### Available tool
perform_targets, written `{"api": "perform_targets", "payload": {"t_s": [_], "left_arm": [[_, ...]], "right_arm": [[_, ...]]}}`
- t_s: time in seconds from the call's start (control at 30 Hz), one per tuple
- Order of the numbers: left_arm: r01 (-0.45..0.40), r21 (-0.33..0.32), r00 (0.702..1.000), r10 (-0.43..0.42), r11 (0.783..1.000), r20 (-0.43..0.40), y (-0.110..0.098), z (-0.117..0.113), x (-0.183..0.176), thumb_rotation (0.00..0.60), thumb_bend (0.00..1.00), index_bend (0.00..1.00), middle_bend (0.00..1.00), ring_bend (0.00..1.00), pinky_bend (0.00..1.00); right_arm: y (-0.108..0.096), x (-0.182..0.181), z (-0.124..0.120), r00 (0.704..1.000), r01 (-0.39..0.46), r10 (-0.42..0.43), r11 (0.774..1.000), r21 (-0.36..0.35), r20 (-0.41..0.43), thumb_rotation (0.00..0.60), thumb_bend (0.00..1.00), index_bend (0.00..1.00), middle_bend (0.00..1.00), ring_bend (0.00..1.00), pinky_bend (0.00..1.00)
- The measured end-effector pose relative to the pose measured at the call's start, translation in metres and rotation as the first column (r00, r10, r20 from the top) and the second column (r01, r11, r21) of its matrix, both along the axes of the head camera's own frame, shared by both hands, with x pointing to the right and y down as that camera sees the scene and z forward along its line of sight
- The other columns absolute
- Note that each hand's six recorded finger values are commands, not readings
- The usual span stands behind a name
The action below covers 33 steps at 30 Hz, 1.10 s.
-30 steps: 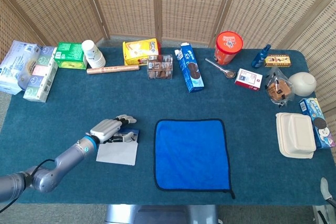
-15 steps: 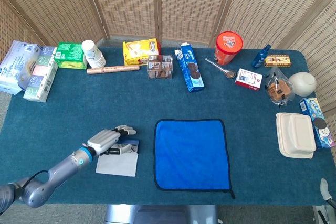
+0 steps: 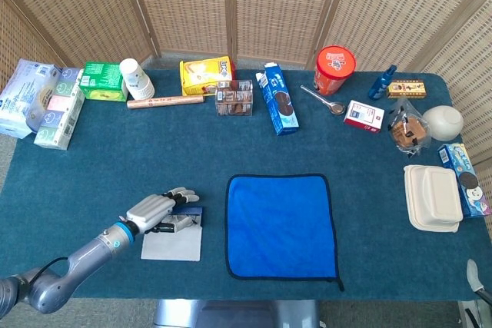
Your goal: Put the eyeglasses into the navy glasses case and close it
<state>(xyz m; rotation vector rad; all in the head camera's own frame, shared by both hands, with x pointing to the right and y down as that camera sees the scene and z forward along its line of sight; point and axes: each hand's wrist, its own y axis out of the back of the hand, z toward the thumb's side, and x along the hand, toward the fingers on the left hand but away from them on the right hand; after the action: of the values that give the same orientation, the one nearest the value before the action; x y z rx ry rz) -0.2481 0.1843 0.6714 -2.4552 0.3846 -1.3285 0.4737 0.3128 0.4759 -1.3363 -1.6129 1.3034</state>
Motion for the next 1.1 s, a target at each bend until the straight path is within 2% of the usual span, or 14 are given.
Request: {"api": "perform_targets", "payload": {"t_s": [0.4, 0.83, 1.1], "left_arm": [[-0.023, -0.019, 1.0, 0.023, 1.0, -0.018, 0.007, -0.003, 0.008, 0.047, 0.36, 0.1, 0.08, 0.0, 0.21], [-0.053, -0.038, 0.998, 0.052, 0.998, -0.03, 0.024, -0.012, 0.007, 0.053, 0.36, 0.1, 0.07, 0.0, 0.21], [-0.034, -0.058, 0.999, 0.033, 0.998, -0.03, 0.037, -0.015, -0.002, 0.052, 0.36, 0.1, 0.07, 0.0, 0.21]], "right_arm": [[0.002, 0.003, -0.001, 1.0, -0.004, 0.004, 1.0, 0.007, 0.003, 0.341, 0.36, 0.01, 0.12, 0.0, 0.11], [0.004, 0.002, -0.002, 1.0, -0.001, 0.001, 1.0, 0.011, 0.007, 0.339, 0.36, 0.01, 0.12, 0.0, 0.11], [0.005, 0.003, -0.002, 1.0, -0.002, 0.002, 1.0, 0.013, 0.01, 0.339, 0.36, 0.01, 0.12, 0.0, 0.11]]}}
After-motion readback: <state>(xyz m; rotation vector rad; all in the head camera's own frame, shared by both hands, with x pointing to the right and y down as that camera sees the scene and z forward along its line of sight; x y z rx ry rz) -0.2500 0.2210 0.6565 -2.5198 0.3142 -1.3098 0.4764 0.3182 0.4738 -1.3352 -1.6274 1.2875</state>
